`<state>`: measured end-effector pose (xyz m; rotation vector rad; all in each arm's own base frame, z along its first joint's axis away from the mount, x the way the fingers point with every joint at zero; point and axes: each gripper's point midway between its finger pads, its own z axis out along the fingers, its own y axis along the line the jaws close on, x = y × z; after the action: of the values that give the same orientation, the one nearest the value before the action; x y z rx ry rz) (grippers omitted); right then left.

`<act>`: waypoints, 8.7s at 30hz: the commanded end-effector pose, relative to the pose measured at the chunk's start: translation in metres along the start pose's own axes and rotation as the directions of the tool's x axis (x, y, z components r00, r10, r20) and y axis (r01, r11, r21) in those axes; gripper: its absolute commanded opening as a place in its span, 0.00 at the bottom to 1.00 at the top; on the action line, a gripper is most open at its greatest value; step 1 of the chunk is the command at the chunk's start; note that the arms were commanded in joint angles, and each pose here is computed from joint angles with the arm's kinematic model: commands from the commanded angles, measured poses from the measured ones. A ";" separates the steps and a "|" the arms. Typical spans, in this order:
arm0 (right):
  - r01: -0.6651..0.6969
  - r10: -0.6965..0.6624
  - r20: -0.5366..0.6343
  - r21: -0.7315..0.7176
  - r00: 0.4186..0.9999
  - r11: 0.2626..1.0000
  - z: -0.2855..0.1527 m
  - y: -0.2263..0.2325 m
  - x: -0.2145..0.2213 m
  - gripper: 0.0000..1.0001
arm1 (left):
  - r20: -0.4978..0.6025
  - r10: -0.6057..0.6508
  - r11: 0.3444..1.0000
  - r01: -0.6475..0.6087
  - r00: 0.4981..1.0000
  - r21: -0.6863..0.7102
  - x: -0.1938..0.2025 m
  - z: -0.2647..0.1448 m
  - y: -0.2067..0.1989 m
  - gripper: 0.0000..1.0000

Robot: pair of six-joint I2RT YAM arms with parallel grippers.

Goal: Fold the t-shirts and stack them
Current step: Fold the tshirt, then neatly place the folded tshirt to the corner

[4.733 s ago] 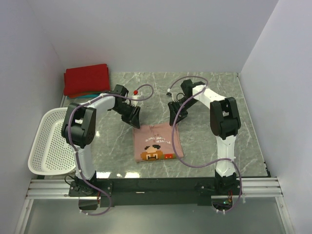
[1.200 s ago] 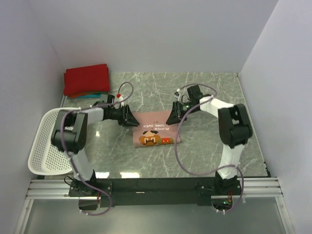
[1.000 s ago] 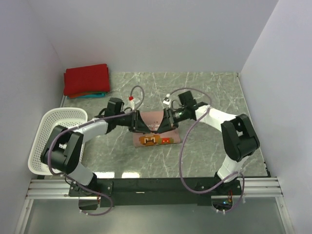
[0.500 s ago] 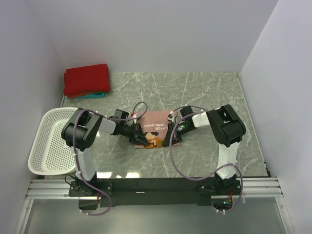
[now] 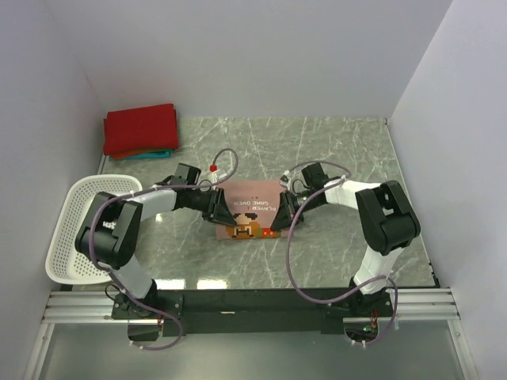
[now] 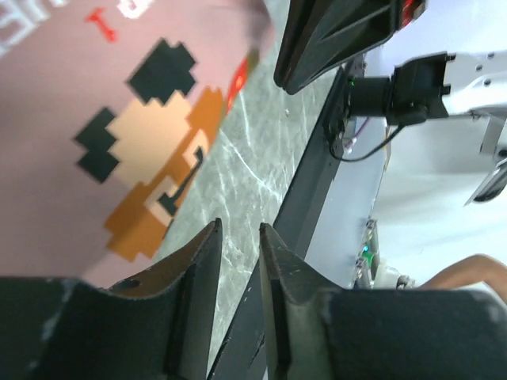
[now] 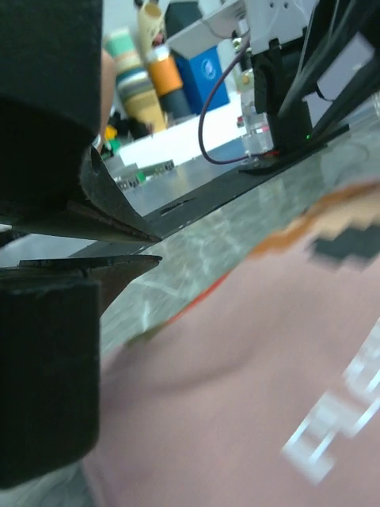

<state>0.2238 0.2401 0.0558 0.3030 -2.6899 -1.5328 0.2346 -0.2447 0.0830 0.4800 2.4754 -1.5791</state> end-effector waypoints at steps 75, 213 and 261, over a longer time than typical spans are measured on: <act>0.160 -0.273 0.339 0.325 0.901 0.932 -0.094 0.006 -0.201 0.46 | 0.427 0.042 0.979 0.048 0.903 -0.199 -0.161 -0.114 0.052 0.67; 0.589 -0.698 0.166 0.424 0.697 0.688 0.052 0.167 -0.128 0.86 | 0.546 -0.079 0.605 0.475 0.834 -0.639 -0.146 -0.064 0.146 0.00; 0.439 -0.616 0.158 0.569 0.772 0.695 -0.046 0.089 -0.139 0.89 | 0.408 0.725 0.440 0.082 0.555 -0.894 -0.407 -0.261 0.009 0.00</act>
<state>0.3416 0.2645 0.1470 0.9842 -3.4598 -0.9097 0.6314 -0.0780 0.2264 0.0745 2.0279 -0.0819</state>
